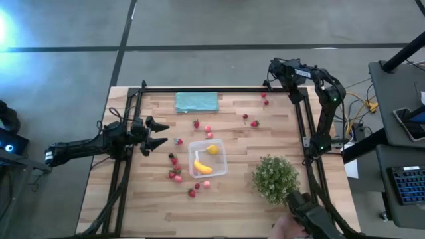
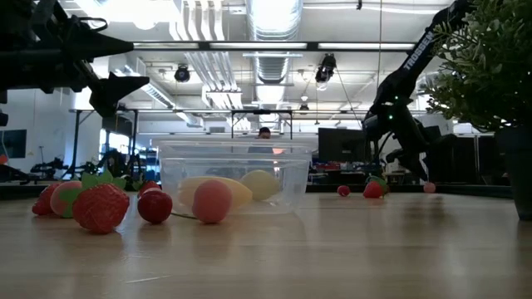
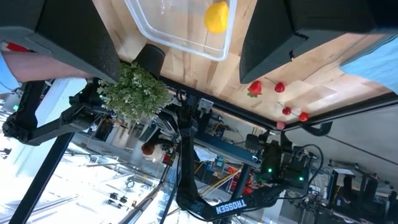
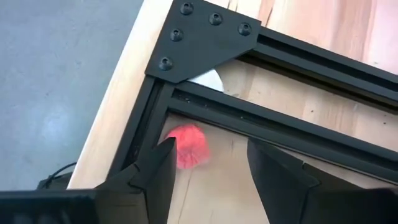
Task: Pick and placing Produce into tupperware
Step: Put the pink peach into the transparent bin
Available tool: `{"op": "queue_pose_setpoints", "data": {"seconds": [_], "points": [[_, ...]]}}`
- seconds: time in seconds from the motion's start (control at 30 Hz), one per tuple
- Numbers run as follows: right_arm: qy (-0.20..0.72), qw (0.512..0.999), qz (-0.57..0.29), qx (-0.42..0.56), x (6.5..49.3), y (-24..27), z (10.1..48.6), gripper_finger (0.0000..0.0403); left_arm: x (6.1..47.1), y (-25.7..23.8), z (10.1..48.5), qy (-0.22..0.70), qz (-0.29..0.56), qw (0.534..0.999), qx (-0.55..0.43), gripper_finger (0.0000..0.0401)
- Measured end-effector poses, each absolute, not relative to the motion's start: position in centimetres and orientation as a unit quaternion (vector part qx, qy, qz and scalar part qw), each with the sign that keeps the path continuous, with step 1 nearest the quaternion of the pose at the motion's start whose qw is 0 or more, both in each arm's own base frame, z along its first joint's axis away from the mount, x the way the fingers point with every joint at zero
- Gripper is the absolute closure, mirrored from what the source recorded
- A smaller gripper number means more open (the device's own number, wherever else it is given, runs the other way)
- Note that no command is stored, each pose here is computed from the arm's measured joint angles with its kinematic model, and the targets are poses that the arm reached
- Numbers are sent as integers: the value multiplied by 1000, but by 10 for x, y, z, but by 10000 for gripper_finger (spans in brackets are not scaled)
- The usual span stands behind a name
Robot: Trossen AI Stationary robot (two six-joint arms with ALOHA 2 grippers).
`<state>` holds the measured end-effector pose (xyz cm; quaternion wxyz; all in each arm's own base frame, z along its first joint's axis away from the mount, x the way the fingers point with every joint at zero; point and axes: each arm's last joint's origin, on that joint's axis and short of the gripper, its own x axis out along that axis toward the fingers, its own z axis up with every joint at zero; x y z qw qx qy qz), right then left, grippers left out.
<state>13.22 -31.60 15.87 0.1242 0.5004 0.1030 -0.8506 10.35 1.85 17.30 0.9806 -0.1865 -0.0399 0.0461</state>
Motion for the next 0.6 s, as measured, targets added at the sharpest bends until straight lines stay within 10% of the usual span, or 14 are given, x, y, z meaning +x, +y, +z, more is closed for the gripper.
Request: {"op": "queue_pose_setpoints", "data": {"seconds": [0.6], "points": [[87,126,-852,500,133,-314,147,216,104,18,173,-40,46,981,-186,87]]}}
